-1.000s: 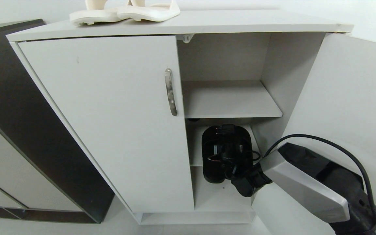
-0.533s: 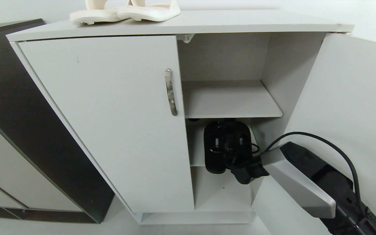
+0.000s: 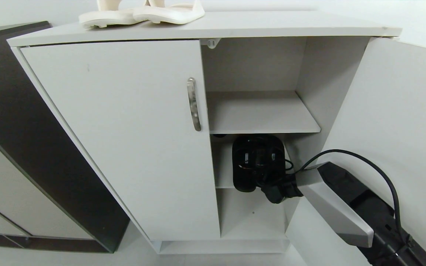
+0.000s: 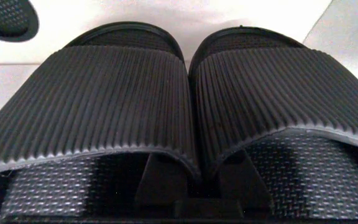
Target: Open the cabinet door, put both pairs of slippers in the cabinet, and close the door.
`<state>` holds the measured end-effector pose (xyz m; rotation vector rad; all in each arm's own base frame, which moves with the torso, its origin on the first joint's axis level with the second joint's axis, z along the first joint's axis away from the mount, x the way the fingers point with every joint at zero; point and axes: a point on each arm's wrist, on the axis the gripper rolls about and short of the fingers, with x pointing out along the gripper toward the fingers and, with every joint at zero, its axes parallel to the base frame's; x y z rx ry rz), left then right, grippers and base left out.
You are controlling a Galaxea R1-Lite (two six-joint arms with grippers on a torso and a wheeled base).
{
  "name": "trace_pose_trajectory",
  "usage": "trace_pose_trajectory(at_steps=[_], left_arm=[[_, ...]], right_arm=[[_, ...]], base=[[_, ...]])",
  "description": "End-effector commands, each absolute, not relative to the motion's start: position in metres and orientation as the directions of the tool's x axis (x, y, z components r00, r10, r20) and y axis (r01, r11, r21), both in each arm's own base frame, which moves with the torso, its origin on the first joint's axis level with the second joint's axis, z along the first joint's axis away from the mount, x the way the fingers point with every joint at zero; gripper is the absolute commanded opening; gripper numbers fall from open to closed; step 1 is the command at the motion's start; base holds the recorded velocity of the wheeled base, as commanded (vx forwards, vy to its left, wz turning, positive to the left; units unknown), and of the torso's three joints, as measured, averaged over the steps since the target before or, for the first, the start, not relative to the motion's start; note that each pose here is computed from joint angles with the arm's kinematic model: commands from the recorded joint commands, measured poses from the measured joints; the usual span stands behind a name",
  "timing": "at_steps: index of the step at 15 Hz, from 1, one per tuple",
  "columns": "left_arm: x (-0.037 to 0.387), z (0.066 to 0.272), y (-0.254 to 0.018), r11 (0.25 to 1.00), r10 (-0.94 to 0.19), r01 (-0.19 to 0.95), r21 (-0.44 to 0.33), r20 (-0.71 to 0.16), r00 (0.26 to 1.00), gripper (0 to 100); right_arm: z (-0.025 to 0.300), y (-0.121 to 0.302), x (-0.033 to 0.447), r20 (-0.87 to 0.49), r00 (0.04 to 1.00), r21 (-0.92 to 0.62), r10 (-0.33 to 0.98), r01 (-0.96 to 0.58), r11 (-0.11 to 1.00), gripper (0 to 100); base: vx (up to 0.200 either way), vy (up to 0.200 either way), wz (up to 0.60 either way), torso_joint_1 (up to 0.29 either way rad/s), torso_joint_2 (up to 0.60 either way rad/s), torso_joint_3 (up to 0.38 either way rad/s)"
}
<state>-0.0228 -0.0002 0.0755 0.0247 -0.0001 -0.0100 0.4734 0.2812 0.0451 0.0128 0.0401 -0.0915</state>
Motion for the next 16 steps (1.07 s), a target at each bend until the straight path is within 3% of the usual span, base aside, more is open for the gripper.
trace_pose_trajectory(at_steps=[1, 9, 10, 16], left_arm=[[-0.023, 0.076, 0.000, 1.000, -0.011, 0.011, 0.025, -0.002, 1.000, 0], [-0.023, 0.076, 0.000, 1.000, -0.011, 0.011, 0.025, -0.002, 1.000, 0], [-0.023, 0.076, 0.000, 1.000, -0.011, 0.011, 0.026, -0.002, 1.000, 0], [-0.023, 0.076, 0.000, 1.000, -0.011, 0.011, 0.025, -0.002, 1.000, 0]], right_arm=[[0.040, 0.281, 0.475, -0.046, 0.995, 0.006, -0.093, 0.093, 0.996, 0], [0.034, 0.280, 0.478, -0.052, 0.994, 0.003, -0.099, 0.099, 0.995, 0], [0.033, 0.280, 0.478, -0.054, 0.994, 0.002, -0.099, 0.099, 0.995, 100], [0.037, 0.277, 0.460, -0.065, 0.994, -0.006, -0.092, 0.092, 0.996, 100]], base=[[0.000, 0.000, 0.00, 0.000, 0.00, 0.000], [0.000, 0.000, 0.00, 0.000, 0.00, 0.000], [0.000, 0.000, 0.00, 0.000, 0.00, 0.000], [0.000, 0.000, 0.00, 0.000, 0.00, 0.000]])
